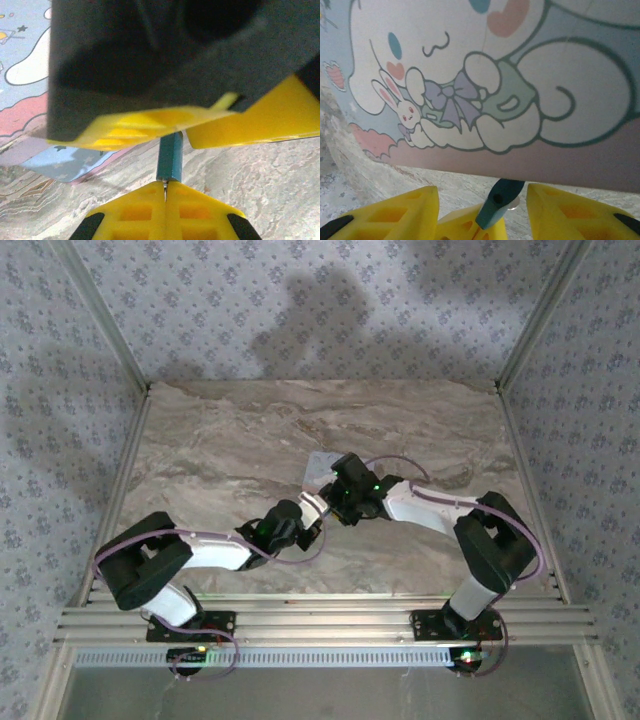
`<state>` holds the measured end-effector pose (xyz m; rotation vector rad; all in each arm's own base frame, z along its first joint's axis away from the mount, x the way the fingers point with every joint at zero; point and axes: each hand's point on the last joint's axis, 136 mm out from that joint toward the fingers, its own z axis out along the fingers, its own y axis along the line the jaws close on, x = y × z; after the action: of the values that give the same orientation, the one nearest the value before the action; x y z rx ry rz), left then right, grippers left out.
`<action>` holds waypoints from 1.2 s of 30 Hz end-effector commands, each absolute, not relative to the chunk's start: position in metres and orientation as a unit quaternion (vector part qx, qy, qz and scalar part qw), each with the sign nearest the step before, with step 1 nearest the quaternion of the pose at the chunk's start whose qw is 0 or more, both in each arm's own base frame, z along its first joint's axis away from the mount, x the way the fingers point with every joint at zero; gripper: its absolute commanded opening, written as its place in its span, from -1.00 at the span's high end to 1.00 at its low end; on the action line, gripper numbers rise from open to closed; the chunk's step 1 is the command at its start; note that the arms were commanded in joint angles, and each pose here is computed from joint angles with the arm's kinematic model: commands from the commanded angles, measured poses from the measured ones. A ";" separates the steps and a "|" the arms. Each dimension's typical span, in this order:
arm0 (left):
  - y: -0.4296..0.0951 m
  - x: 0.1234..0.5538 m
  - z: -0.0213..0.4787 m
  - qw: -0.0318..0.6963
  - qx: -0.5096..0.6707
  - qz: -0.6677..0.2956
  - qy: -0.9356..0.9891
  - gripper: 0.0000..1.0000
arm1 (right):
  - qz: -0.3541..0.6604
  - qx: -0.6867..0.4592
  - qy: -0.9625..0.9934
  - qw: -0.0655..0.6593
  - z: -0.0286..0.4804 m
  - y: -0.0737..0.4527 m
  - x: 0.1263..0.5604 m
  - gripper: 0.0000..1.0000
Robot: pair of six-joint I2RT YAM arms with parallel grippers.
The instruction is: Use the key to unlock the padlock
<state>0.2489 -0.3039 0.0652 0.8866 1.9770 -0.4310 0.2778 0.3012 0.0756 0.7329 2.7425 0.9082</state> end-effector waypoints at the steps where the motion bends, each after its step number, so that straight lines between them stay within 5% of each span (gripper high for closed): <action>1: -0.320 0.260 0.100 0.504 0.338 -0.202 0.768 1.00 | 0.294 0.214 0.930 0.045 0.069 0.311 0.263 0.00; 36: -0.321 0.253 0.127 0.516 0.362 -0.207 0.748 1.00 | 0.262 0.172 0.949 0.033 0.083 0.306 0.249 -0.04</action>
<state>0.2442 -0.2971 0.0755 0.8949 1.9414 -0.4288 0.2670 0.3046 0.0831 0.6169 2.8407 0.8379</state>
